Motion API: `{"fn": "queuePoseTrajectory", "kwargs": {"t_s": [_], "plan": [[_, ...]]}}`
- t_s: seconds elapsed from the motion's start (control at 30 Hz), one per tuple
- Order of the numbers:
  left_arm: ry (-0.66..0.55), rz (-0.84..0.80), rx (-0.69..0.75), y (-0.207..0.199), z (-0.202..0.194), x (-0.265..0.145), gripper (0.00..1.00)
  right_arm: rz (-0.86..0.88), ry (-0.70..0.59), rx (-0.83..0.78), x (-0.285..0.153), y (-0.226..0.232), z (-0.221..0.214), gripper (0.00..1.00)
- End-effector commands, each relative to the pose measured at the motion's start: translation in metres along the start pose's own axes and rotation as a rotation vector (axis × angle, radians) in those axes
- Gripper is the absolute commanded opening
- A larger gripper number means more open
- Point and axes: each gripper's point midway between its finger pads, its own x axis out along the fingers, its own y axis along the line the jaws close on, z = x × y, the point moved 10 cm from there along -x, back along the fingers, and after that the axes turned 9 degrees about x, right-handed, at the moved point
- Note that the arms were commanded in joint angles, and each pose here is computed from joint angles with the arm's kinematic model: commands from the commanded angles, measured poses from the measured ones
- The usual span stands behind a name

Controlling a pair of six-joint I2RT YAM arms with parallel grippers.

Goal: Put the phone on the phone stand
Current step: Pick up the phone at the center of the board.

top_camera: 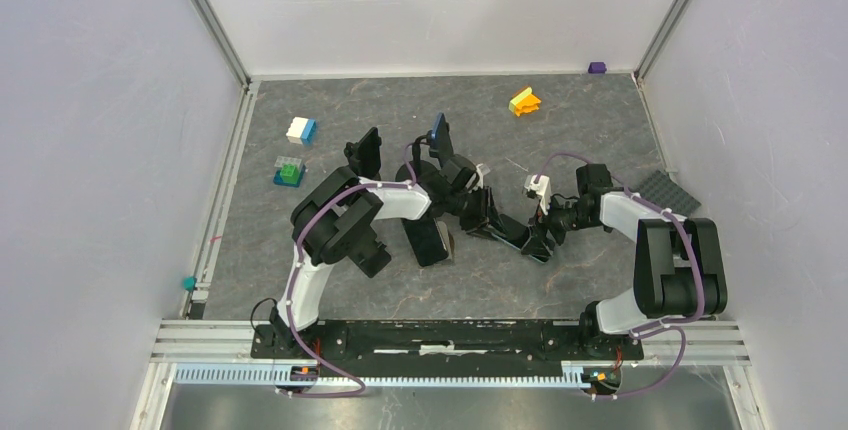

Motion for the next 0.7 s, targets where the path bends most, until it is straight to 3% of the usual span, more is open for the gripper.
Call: {"fn": "queuePoseTrajectory", "kwargs": {"t_s": [0.0,0.2,0.5,0.67], "plan": [[0.025,-0.119,0.150,-0.039,0.000,0.003,0.15,-0.011,0.102,0.051,0.001,0.007,-0.020,0.47],[0.032,-0.118,0.174,-0.041,-0.001,0.005,0.09,-0.015,0.112,0.051,0.000,0.009,-0.023,0.62],[0.031,-0.108,0.231,-0.049,-0.007,0.000,0.04,-0.021,0.098,0.022,-0.004,0.010,-0.017,0.96],[0.023,-0.094,0.277,-0.055,-0.009,-0.005,0.02,-0.038,0.075,-0.005,-0.011,0.011,-0.006,0.98]]}}
